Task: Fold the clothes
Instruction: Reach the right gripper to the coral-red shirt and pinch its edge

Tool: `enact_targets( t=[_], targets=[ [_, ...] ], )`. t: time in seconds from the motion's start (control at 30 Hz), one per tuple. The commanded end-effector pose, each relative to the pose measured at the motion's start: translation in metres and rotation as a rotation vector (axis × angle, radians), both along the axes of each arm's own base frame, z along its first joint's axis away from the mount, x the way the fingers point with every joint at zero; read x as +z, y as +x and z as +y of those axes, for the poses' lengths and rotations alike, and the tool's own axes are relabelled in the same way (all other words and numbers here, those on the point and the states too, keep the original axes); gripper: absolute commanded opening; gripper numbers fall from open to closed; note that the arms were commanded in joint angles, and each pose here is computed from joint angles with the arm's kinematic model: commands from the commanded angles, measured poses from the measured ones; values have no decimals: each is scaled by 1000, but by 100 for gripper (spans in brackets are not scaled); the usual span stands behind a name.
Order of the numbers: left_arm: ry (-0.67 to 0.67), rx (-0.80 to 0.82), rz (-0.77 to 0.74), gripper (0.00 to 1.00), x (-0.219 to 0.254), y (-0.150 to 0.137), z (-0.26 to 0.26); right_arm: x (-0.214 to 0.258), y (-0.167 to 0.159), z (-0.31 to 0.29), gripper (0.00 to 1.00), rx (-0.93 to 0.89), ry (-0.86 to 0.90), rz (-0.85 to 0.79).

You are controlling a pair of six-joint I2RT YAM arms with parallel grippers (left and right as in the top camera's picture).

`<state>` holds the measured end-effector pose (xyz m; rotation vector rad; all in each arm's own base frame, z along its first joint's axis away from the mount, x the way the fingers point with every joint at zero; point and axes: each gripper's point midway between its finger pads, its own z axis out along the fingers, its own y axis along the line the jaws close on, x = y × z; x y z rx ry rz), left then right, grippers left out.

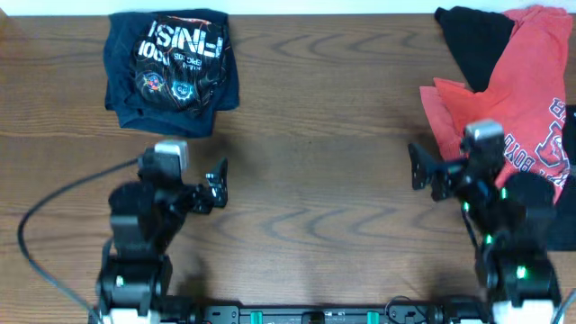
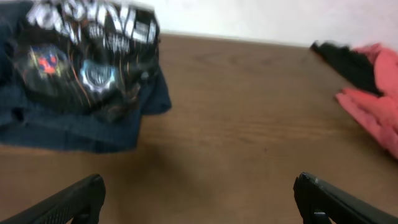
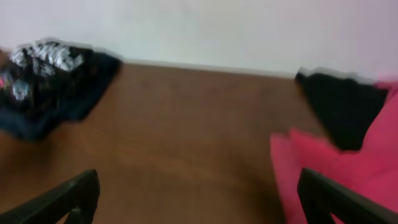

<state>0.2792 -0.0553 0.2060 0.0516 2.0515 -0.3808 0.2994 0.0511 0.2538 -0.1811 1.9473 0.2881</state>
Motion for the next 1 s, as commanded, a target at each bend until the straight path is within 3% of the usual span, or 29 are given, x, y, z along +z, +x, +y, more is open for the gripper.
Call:
enact_targets(
  t=[0.0,0.33,0.63,0.97],
  targets=[
    [-2,-14,94,98,-2,16,-4,6,19,4,99,21,3,85],
    [93,-79,394,98,-24,39,-5,-51,60,4,99,76,-72,496],
    [98,-91,595,98,-72,44,-5,-87,103,4,99,73,-72,519],
    [95,-93,694,98,-110,52,-6,-135,155,-92,89,-406,-230,506]
  ],
)
